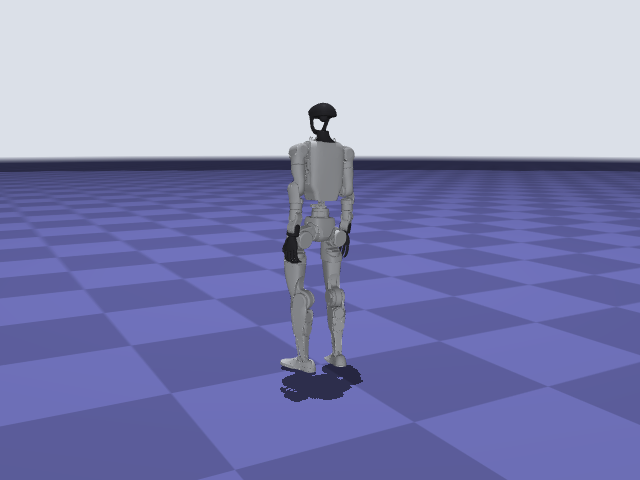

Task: Upper body actions

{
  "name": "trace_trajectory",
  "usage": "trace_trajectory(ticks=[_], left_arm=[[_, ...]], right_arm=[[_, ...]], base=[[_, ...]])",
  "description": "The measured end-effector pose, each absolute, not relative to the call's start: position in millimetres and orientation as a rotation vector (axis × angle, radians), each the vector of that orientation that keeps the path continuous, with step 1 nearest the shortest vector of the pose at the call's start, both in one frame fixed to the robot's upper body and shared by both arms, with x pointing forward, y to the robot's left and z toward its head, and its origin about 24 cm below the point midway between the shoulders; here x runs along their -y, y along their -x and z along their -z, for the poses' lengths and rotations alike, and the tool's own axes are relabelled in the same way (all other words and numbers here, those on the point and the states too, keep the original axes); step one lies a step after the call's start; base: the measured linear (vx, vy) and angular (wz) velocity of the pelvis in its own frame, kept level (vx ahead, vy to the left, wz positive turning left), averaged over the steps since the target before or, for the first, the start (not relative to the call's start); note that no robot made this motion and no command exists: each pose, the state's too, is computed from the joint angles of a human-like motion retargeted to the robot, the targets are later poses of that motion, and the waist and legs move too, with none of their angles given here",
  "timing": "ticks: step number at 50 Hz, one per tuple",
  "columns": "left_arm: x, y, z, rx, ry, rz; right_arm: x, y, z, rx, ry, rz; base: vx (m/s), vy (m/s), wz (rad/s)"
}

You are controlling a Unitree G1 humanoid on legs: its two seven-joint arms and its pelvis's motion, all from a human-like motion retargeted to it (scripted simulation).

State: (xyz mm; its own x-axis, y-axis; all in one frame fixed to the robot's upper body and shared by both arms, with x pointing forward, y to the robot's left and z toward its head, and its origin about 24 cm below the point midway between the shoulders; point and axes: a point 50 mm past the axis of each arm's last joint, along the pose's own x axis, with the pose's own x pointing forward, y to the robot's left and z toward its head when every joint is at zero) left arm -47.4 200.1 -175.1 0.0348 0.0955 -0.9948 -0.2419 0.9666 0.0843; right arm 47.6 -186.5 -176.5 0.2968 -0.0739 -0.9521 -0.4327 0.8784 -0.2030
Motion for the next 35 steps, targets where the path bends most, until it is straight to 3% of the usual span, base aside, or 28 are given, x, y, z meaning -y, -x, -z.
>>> trace_trajectory(ticks=[15,23,25,30,35], left_arm=[[-187.3,81.4,171.3,-1.651,0.130,-0.172],[-198.5,65.0,172.2,-1.650,0.087,-0.215],[-210.0,48.2,172.5,-1.607,0.046,-0.264],[-249.9,-46.5,165.1,-1.359,-0.004,-0.336],[-291.3,-179.8,113.9,-1.005,-0.082,-0.319]], right_arm=[[215.9,40.0,172.3,-1.603,0.469,-0.216],[228.9,42.6,168.5,-1.676,0.403,-0.063],[229.7,26.7,169.8,-1.642,0.393,-0.025],[214.3,-77.0,167.3,-1.310,0.349,0.072],[180.0,-216.5,123.4,-0.938,0.190,-0.002]], base=[[0.00,0.00,0.00],[-0.04,0.01,-0.06],[-0.12,0.02,-0.08],[-0.10,0.03,0.06],[-0.02,0.07,0.09]])
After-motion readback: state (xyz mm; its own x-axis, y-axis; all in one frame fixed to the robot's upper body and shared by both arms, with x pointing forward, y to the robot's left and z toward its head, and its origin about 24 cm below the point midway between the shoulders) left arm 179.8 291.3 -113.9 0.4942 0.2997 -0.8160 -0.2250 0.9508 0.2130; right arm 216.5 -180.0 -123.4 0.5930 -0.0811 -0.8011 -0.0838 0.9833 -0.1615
